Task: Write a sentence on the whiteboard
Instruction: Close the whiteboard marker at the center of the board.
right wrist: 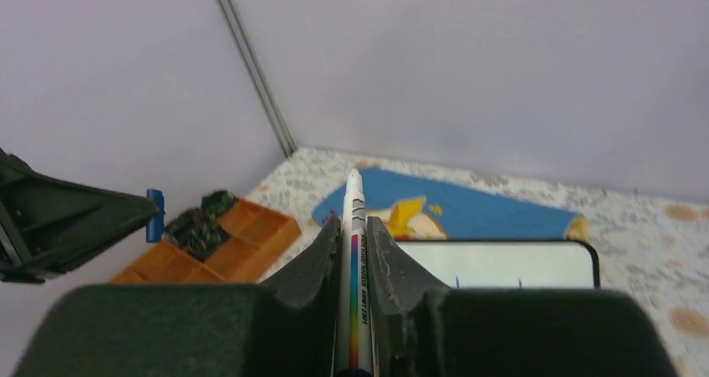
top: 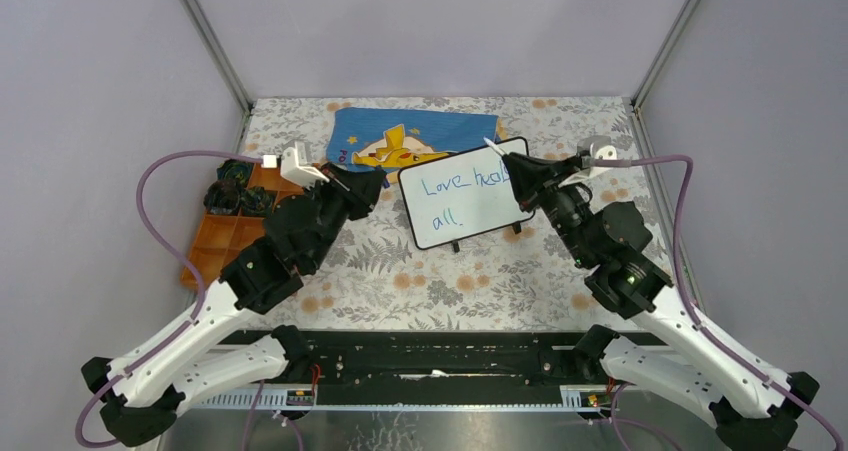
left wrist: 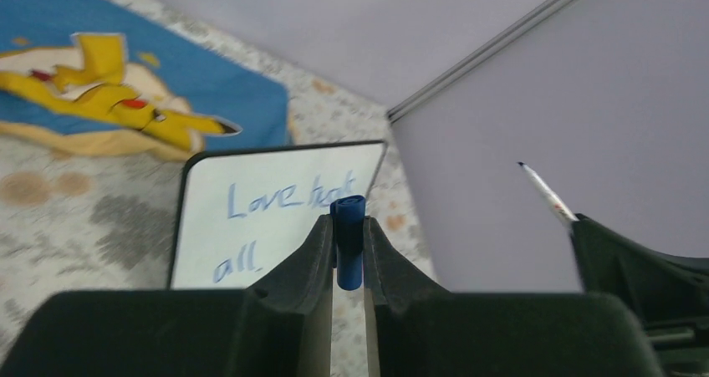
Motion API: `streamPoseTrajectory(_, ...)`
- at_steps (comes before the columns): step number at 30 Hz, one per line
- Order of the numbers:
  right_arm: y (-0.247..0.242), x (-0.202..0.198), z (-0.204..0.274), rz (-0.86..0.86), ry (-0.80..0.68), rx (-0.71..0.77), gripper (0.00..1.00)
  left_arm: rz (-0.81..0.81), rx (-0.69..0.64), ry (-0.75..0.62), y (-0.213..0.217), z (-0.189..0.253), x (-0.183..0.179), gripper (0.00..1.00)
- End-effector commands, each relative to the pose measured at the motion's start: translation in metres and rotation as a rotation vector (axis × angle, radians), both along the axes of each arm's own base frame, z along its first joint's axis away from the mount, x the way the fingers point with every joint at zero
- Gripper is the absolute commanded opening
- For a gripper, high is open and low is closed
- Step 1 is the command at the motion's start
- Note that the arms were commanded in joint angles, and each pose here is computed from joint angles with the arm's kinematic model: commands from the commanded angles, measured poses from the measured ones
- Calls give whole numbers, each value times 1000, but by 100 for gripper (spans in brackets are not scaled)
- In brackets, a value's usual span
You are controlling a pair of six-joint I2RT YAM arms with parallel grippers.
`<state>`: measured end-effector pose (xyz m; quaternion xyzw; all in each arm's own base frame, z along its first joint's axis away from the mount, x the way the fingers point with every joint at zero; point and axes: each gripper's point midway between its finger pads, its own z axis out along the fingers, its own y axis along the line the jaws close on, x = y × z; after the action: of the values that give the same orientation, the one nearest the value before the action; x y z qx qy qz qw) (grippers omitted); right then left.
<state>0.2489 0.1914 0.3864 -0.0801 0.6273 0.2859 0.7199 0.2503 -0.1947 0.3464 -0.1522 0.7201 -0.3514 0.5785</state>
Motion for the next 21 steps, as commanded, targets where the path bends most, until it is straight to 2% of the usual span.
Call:
streamPoseTrajectory(1,3,-11,91,9,-258,173,0,-9,-208,-170,-4,61,4,0)
streamPoseTrajectory(6,37,-21,90,-5,-321,113,0,-71,-347,-177,-12,65,18,0)
streamPoseTrajectory(14,34,-29,38,24,-283,110,0,-228,-526,-180,-20,59,31,0)
streamPoseTrajectory(21,31,-39,0,76,-233,57,0,-305,-516,-222,-19,57,15,0)
